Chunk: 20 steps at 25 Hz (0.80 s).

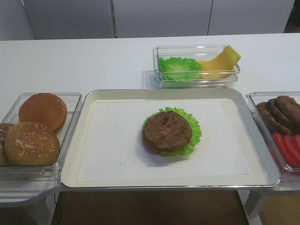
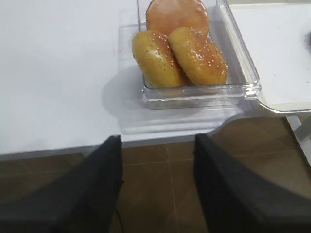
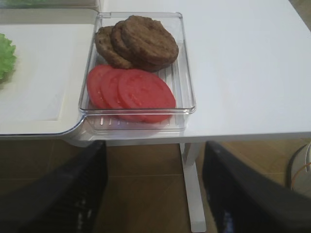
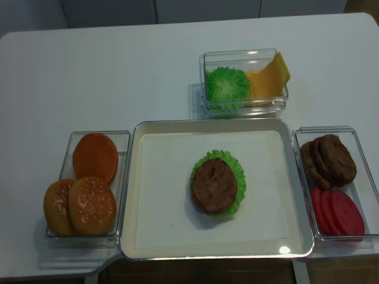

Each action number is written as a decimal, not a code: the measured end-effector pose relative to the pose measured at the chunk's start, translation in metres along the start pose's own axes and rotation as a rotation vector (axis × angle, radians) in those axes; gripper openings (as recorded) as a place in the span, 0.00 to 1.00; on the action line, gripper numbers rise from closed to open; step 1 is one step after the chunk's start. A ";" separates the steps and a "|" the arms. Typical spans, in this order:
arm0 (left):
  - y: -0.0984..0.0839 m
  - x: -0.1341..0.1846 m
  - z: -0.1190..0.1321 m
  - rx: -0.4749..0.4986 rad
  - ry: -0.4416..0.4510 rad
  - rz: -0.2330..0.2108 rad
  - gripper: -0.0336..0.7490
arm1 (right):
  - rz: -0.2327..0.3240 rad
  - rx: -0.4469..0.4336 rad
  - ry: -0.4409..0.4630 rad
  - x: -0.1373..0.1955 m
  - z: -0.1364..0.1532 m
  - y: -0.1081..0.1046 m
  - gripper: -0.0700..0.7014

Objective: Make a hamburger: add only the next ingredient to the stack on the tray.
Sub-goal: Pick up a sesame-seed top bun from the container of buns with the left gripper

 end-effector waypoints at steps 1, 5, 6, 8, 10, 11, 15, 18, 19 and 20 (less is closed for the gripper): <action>0.000 0.000 0.000 0.000 0.000 0.000 0.50 | 0.000 0.000 0.000 0.000 0.000 0.000 0.70; 0.000 0.000 0.000 0.000 0.000 0.000 0.50 | 0.000 0.000 0.000 0.000 0.000 0.000 0.70; 0.000 0.000 0.000 0.000 0.000 0.000 0.50 | 0.000 0.000 0.000 0.000 0.000 0.000 0.70; 0.000 0.000 0.000 0.000 0.000 0.000 0.50 | 0.000 0.000 0.000 0.000 0.000 0.000 0.70; 0.000 0.000 0.000 0.000 0.000 0.000 0.50 | 0.000 0.000 0.000 0.000 0.000 0.000 0.70; 0.000 0.000 0.000 0.000 0.000 0.000 0.50 | 0.000 0.000 0.000 0.000 0.000 0.000 0.70; 0.000 0.000 0.000 0.000 0.000 0.000 0.50 | 0.000 0.000 0.000 0.000 0.000 0.000 0.70; 0.000 0.000 0.000 0.000 0.000 0.000 0.50 | -0.002 0.000 0.000 0.000 0.000 0.000 0.70; 0.000 0.000 0.000 0.000 0.000 0.000 0.50 | -0.003 -0.002 0.000 0.000 0.000 0.000 0.70; 0.000 0.000 0.000 0.000 -0.002 0.000 0.50 | -0.003 -0.002 0.000 0.000 0.000 0.000 0.70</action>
Point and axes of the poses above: a point on each arm's last joint axis where the gripper is mounted, z pointing out along that axis toward the gripper, y along the wrist's bending axis when the last joint is at zero, x = y × z, the point moved 1 cm from there along z, pointing out along that axis toward the gripper
